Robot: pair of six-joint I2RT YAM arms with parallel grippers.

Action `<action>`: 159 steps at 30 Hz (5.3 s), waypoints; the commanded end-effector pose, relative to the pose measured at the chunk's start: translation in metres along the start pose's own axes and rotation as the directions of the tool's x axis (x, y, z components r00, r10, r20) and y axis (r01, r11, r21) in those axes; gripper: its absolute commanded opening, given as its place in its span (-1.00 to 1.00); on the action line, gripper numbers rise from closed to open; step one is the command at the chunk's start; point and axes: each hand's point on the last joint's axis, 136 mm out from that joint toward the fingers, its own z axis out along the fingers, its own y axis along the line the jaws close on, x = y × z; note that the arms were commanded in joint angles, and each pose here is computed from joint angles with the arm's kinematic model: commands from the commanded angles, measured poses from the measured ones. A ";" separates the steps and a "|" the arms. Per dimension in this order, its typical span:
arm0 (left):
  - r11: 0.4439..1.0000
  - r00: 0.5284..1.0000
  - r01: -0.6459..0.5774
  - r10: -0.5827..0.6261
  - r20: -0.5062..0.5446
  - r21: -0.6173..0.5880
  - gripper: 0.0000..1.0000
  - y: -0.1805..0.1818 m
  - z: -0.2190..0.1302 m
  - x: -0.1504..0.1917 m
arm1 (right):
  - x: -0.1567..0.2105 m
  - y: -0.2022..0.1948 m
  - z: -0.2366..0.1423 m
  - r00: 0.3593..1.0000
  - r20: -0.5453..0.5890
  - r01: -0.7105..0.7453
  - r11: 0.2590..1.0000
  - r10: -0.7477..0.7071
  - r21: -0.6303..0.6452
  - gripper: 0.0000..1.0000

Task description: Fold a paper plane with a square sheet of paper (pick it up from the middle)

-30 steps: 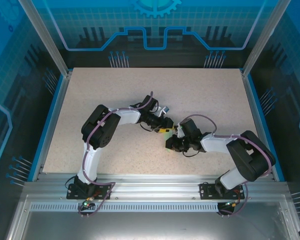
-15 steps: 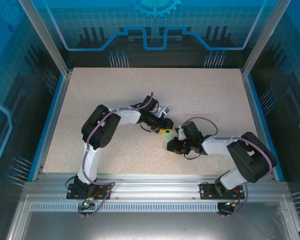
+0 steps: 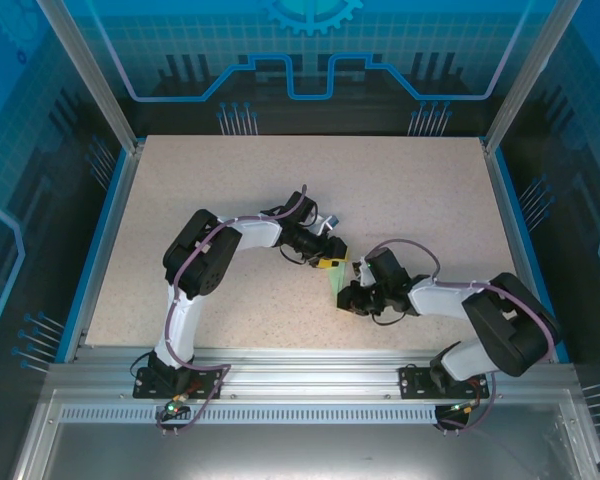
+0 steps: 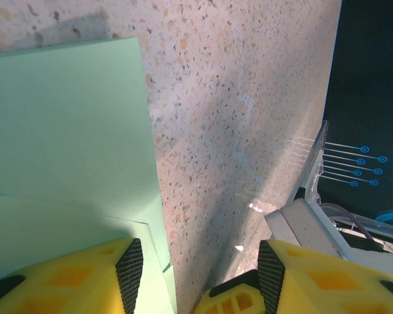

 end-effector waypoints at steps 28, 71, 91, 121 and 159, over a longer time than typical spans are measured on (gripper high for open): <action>1.000 1.000 0.009 -0.010 -0.019 -0.018 0.08 0.009 0.007 0.001 | 0.017 -0.016 0.015 0.997 -0.070 -0.019 0.998 0.024 0.064 -0.62; 0.997 0.995 0.071 -0.073 0.074 0.036 0.07 -0.008 -0.001 -0.002 | -0.068 0.006 -0.007 0.976 0.218 -0.023 0.998 0.008 0.063 -0.41; 0.996 0.984 -0.058 0.046 0.170 0.066 0.19 -0.057 -0.046 -0.015 | -0.059 -0.020 0.005 0.980 0.185 -0.087 0.995 0.079 0.038 -0.94; 1.000 0.986 0.012 -0.007 0.168 -0.025 0.04 0.013 -0.016 -0.026 | -0.052 -0.028 0.011 0.982 0.149 -0.117 0.993 0.113 0.018 -0.97; 1.000 0.983 -0.007 0.009 0.182 -0.015 0.05 -0.034 -0.061 -0.015 | -0.060 -0.005 0.004 0.992 0.114 -0.047 0.999 0.047 -0.004 -0.79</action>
